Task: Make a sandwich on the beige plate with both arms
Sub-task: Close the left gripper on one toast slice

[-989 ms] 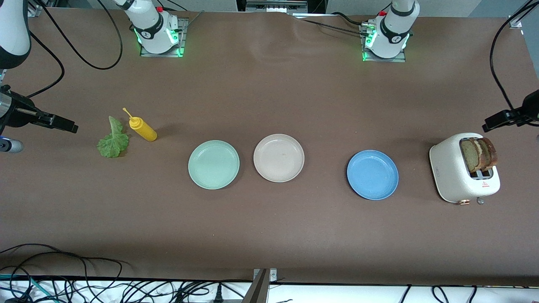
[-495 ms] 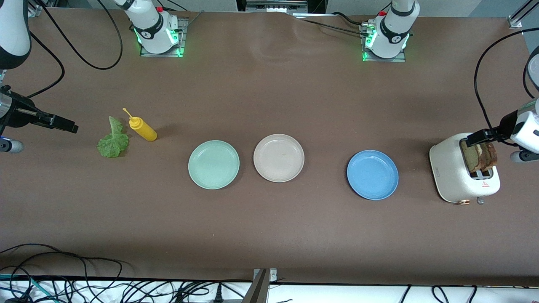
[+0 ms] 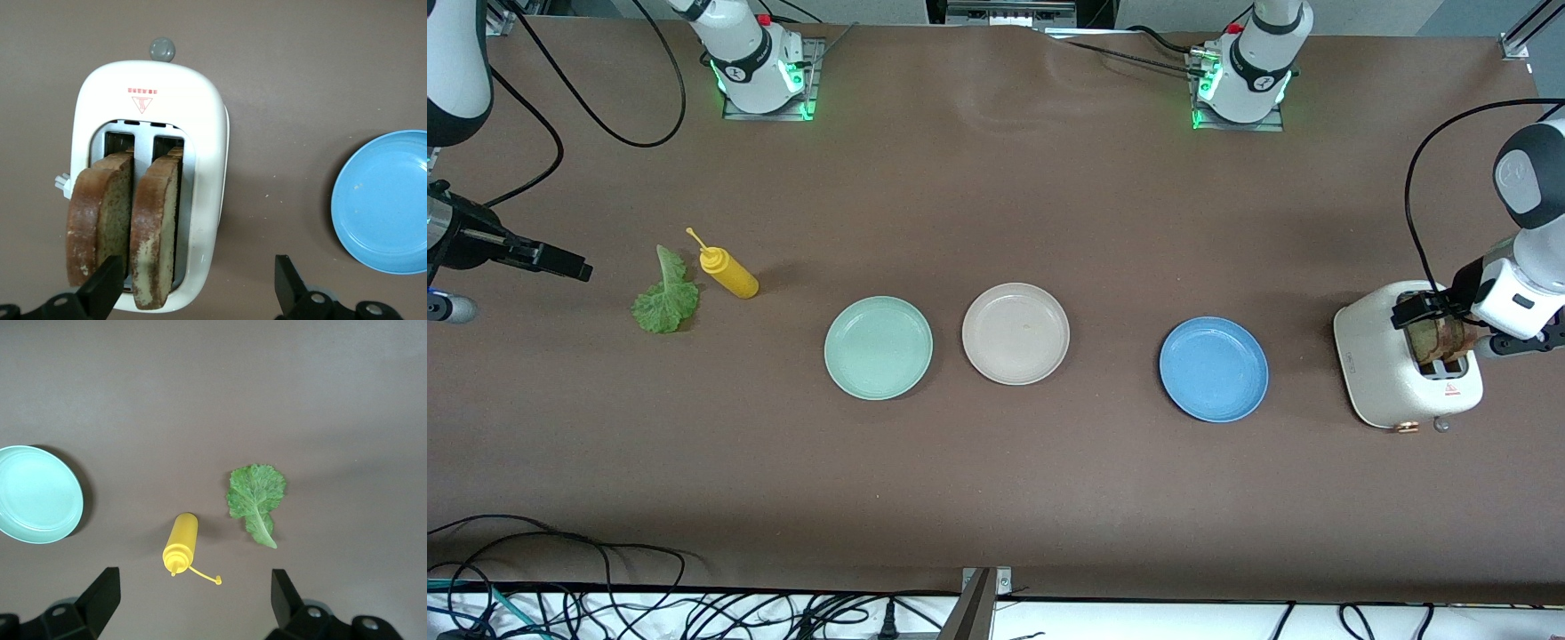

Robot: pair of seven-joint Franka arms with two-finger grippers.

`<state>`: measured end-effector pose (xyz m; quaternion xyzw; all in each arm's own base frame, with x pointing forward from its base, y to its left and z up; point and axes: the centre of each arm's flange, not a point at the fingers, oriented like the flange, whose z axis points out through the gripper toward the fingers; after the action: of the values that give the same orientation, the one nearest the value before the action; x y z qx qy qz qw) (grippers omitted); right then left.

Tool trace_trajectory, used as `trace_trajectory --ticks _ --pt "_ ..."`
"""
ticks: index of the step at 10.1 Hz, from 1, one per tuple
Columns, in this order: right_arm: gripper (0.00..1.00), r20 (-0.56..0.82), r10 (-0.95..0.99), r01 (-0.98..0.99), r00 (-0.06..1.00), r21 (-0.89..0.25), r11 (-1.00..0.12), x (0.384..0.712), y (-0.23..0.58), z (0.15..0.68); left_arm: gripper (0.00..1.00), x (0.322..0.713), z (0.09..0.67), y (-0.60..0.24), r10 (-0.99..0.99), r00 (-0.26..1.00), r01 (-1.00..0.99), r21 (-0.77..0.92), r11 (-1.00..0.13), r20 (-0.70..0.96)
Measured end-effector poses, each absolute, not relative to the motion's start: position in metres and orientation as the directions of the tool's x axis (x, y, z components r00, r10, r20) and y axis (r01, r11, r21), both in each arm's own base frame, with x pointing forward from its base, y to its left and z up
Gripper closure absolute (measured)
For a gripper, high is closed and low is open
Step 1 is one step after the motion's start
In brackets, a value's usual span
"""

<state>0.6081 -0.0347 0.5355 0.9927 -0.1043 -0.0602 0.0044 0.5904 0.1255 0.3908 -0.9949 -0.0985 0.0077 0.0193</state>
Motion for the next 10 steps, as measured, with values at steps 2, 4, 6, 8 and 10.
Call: trace_trajectory --ticks 2,4,6,8,10 --pt "0.00 -0.119 -0.208 -0.206 0.971 0.021 -0.978 0.608 -0.035 0.536 0.00 0.590 0.389 0.130 0.204 0.979 0.203 -0.041 -0.978 -0.014" --pt "0.00 -0.119 -0.208 -0.207 0.971 0.021 -0.978 0.608 -0.035 0.536 0.03 0.589 0.389 0.133 0.210 0.978 0.209 -0.043 -0.977 -0.014" --pt "0.00 -0.119 -0.208 -0.207 0.971 0.021 -0.978 0.608 -0.035 0.535 0.04 0.588 0.383 0.135 0.213 0.977 0.212 -0.044 -0.976 -0.024" --pt "0.00 -0.119 -0.208 -0.207 0.971 0.021 -0.978 0.608 -0.035 0.535 0.04 0.590 0.372 0.137 0.215 0.976 0.213 -0.045 -0.976 -0.028" --pt "0.00 -0.119 -0.208 -0.207 0.971 0.021 -0.978 0.608 -0.035 0.535 0.05 0.591 0.366 0.141 0.220 0.975 0.218 -0.046 -0.975 -0.030"
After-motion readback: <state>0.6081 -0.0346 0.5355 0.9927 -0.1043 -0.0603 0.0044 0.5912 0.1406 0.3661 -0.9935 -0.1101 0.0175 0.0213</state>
